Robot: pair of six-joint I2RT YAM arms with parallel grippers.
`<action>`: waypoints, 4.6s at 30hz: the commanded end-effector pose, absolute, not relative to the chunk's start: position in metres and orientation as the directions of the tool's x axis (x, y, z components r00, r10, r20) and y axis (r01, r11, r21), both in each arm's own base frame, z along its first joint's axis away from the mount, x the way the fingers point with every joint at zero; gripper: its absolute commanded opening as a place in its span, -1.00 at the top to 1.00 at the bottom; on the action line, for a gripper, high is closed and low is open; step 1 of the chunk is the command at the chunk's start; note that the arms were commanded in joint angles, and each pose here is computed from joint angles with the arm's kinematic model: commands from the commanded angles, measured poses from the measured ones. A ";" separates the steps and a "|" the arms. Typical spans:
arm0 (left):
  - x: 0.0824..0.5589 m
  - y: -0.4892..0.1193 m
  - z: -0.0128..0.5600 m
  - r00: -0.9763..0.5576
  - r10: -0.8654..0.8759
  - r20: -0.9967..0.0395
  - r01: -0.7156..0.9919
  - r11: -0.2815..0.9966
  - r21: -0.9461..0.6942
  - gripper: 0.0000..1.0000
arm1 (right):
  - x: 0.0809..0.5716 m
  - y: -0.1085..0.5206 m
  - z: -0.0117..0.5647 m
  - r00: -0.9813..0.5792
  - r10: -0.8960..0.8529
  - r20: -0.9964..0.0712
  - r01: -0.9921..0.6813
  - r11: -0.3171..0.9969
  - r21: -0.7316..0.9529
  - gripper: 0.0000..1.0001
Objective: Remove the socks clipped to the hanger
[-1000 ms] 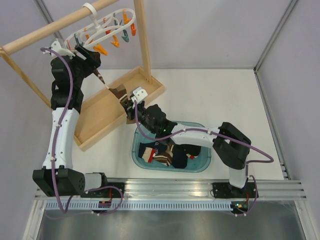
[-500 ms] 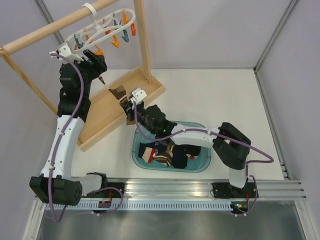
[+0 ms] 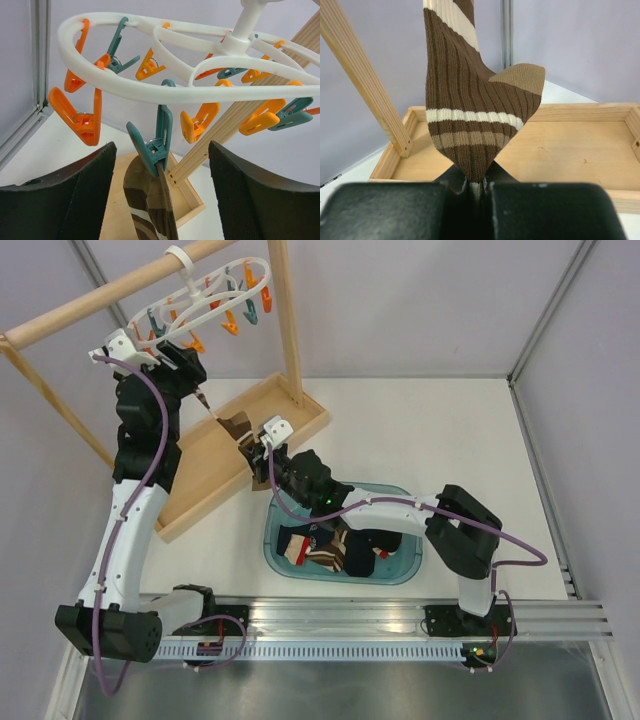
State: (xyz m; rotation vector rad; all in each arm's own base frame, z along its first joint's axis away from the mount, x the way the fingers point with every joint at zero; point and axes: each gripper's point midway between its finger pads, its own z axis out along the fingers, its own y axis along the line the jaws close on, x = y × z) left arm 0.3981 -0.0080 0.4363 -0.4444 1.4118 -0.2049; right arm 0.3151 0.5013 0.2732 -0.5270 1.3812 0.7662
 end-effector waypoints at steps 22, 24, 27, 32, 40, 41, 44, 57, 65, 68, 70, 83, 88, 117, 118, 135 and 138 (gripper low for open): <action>0.388 0.002 0.458 0.242 -0.372 -0.896 -0.153 0.897 -0.414 0.46 | 0.293 0.506 0.293 0.021 0.226 -0.974 -0.789 0.602 0.123 0.99; 0.389 0.001 0.455 0.236 -0.373 -0.897 -0.154 0.897 -0.413 0.73 | 0.287 0.507 0.296 0.028 0.228 -0.973 -0.798 0.592 0.116 0.99; 0.391 0.001 0.450 0.228 -0.374 -0.899 -0.159 0.897 -0.414 0.91 | 0.279 0.507 0.296 0.029 0.226 -0.974 -0.808 0.578 0.110 0.99; 0.390 0.001 0.449 0.227 -0.383 -0.896 -0.156 0.893 -0.421 0.95 | 0.273 0.508 0.299 0.036 0.228 -0.973 -0.814 0.572 0.104 0.99; 0.378 0.006 0.459 0.253 -0.353 -0.901 -0.163 0.902 -0.399 -0.56 | 0.271 0.503 0.304 0.046 0.236 -0.971 -0.810 0.577 0.102 0.99; 0.375 0.006 0.461 0.260 -0.352 -0.899 -0.160 0.902 -0.400 -0.96 | 0.272 0.502 0.303 0.046 0.236 -0.971 -0.810 0.578 0.102 0.99; 0.368 0.007 0.462 0.267 -0.346 -0.899 -0.159 0.905 -0.396 -1.00 | 0.271 0.499 0.307 0.049 0.242 -0.969 -0.808 0.580 0.104 0.99; 0.330 0.013 0.425 0.225 -0.336 -0.914 -0.187 0.906 -0.379 -1.00 | 0.268 0.476 0.317 0.055 0.227 -0.972 -0.782 0.615 0.099 0.99; 0.289 0.018 0.386 0.188 -0.316 -0.930 -0.199 0.915 -0.351 -1.00 | 0.266 0.440 0.319 0.061 0.148 -0.987 -0.731 0.680 0.056 0.99; 0.280 0.015 0.370 0.140 -0.278 -0.950 -0.185 0.935 -0.301 -1.00 | 0.264 0.420 0.314 0.070 0.089 -0.994 -0.707 0.708 0.013 0.99; 0.279 0.009 0.360 0.101 -0.240 -0.965 -0.157 0.954 -0.254 -1.00 | 0.263 0.403 0.316 0.074 0.050 -0.996 -0.685 0.728 -0.014 0.99; 0.277 -0.035 0.310 -0.104 -0.187 -0.977 0.063 0.979 -0.194 -1.00 | 0.237 0.263 0.310 -0.023 -0.067 -0.997 -0.535 0.844 -0.045 0.99; 0.274 -0.038 0.311 -0.105 -0.190 -0.976 0.086 0.976 -0.200 -1.00 | 0.225 0.243 0.279 -0.135 -0.065 -0.989 -0.508 0.861 0.012 0.99; 0.274 -0.033 0.306 -0.122 -0.182 -0.976 0.054 0.980 -0.190 -1.00 | 0.207 0.259 0.166 -0.383 0.028 -0.923 -0.466 0.857 0.219 -0.96; 0.274 -0.033 0.306 -0.122 -0.182 -0.976 0.053 0.980 -0.190 -1.00 | 0.206 0.258 0.166 -0.381 0.027 -0.924 -0.464 0.859 0.217 -0.96; 0.278 -0.044 0.306 -0.149 -0.183 -0.972 0.099 0.975 -0.198 -1.00 | 0.288 0.151 0.214 -0.277 0.009 -0.961 -0.241 0.967 0.079 -0.96; 0.276 -0.039 0.307 -0.137 -0.184 -0.973 0.077 0.978 -0.195 -1.00 | 0.311 0.104 0.220 -0.269 0.068 -0.961 -0.137 0.985 0.108 -0.96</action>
